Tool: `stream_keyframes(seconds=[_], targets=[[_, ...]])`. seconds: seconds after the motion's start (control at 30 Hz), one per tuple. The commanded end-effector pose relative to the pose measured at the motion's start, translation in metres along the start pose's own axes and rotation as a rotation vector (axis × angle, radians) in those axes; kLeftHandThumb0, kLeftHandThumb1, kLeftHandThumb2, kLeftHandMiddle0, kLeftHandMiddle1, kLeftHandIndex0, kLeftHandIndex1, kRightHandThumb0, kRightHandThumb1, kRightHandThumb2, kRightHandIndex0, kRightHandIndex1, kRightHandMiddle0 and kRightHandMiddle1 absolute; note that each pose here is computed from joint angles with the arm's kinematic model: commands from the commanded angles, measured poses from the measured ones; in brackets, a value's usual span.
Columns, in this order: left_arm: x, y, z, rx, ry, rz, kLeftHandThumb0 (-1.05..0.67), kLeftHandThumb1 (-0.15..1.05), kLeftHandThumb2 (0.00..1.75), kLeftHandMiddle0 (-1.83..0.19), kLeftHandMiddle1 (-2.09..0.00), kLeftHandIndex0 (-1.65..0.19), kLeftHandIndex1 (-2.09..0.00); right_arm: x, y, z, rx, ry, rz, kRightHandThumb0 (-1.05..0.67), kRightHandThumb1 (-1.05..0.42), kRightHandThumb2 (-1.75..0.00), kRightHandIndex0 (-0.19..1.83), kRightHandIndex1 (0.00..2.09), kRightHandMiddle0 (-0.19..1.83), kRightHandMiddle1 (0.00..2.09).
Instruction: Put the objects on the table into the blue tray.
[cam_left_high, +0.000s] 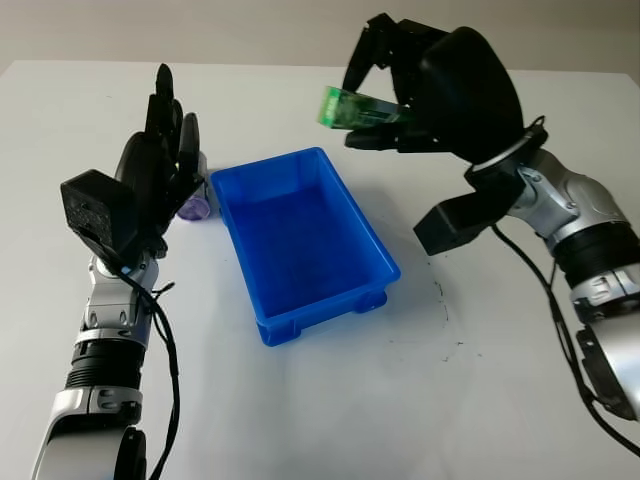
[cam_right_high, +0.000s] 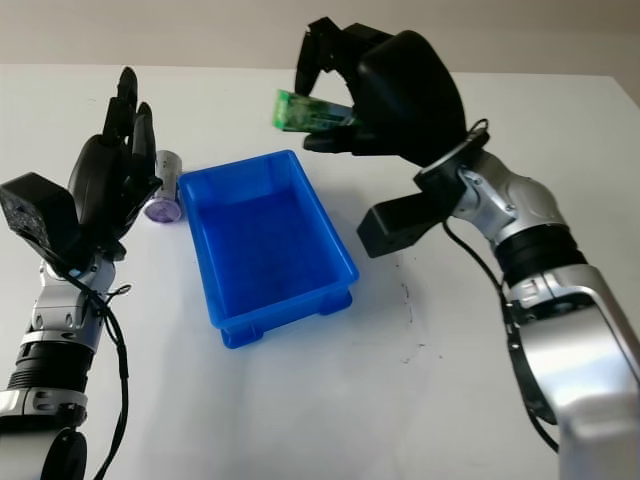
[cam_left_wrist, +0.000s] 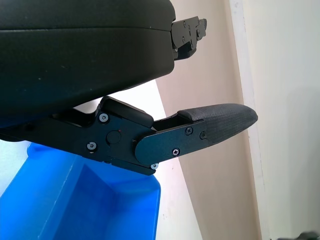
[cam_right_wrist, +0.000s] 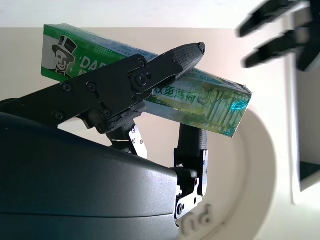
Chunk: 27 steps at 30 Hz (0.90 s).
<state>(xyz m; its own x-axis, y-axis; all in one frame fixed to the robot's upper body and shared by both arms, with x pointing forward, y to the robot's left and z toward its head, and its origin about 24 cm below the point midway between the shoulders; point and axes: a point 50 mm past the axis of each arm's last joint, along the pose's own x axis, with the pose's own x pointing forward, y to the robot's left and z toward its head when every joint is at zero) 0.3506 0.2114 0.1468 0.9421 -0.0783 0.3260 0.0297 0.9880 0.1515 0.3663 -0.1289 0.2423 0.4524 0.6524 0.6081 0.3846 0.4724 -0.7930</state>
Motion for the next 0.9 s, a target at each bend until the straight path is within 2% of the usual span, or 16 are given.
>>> stream_keyframes(seconds=[0.0, 0.23, 0.5, 0.67, 0.73, 0.77, 0.8, 0.83, 0.87], targets=[[-0.001, 0.001, 0.003, 0.009, -0.014, 0.002, -0.8, 1.05, 0.69, 0.19, 0.0, 0.19, 0.0, 0.007, 0.002, 0.009, 0.037, -0.042, -0.003, -0.47, -1.05, -0.14, 1.16, 2.09, 0.98, 2.09], [-0.002, 0.001, 0.003, -0.008, -0.015, 0.012, -0.79, 1.05, 0.68, 0.19, 0.0, 0.19, 0.0, 0.003, 0.021, 0.023, 0.096, -0.118, 0.095, -0.46, -1.05, -0.11, 1.13, 2.09, 0.92, 2.09], [-0.001, 0.0, 0.003, 0.009, -0.016, 0.012, -0.8, 1.05, 0.69, 0.19, 0.0, 0.19, 0.0, -0.003, 0.033, 0.024, 0.14, -0.106, 0.209, -0.48, -1.05, -0.12, 1.1, 2.09, 0.9, 2.09], [-0.001, 0.0, 0.003, -0.017, -0.018, 0.019, -0.8, 1.05, 0.68, 0.19, 0.0, 0.19, 0.0, -0.005, 0.037, 0.019, 0.131, -0.069, 0.413, -0.55, -1.05, -0.11, 0.82, 2.09, 0.66, 2.09], [-0.002, 0.001, 0.003, -0.02, -0.021, 0.02, -0.78, 1.05, 0.67, 0.19, 0.0, 0.19, 0.0, -0.006, 0.037, 0.018, 0.108, -0.051, 0.501, -0.63, -1.05, -0.11, 0.49, 2.06, 0.39, 2.08], [-0.002, 0.001, 0.004, -0.02, -0.022, 0.019, -0.78, 1.05, 0.67, 0.19, 0.0, 0.19, 0.0, -0.006, 0.038, 0.017, 0.108, -0.04, 0.542, -0.65, -1.05, -0.12, 0.39, 2.03, 0.29, 2.05], [-0.002, 0.001, 0.004, -0.019, -0.023, 0.019, -0.78, 1.05, 0.67, 0.19, 0.0, 0.19, 0.0, -0.007, 0.038, 0.017, 0.112, -0.032, 0.578, -0.68, -1.05, -0.13, 0.3, 1.97, 0.21, 1.99], [-0.002, 0.001, 0.004, -0.019, -0.024, 0.018, -0.77, 1.05, 0.67, 0.19, 0.0, 0.19, 0.0, -0.007, 0.038, 0.017, 0.117, -0.027, 0.601, -0.71, -1.05, -0.15, 0.23, 1.82, 0.13, 1.84], [-0.002, 0.002, 0.004, -0.017, -0.023, 0.017, -0.77, 1.05, 0.67, 0.19, 0.0, 0.19, 0.0, -0.007, 0.037, 0.017, 0.118, -0.023, 0.633, -0.72, -1.05, -0.16, 0.21, 1.76, 0.12, 1.77]])
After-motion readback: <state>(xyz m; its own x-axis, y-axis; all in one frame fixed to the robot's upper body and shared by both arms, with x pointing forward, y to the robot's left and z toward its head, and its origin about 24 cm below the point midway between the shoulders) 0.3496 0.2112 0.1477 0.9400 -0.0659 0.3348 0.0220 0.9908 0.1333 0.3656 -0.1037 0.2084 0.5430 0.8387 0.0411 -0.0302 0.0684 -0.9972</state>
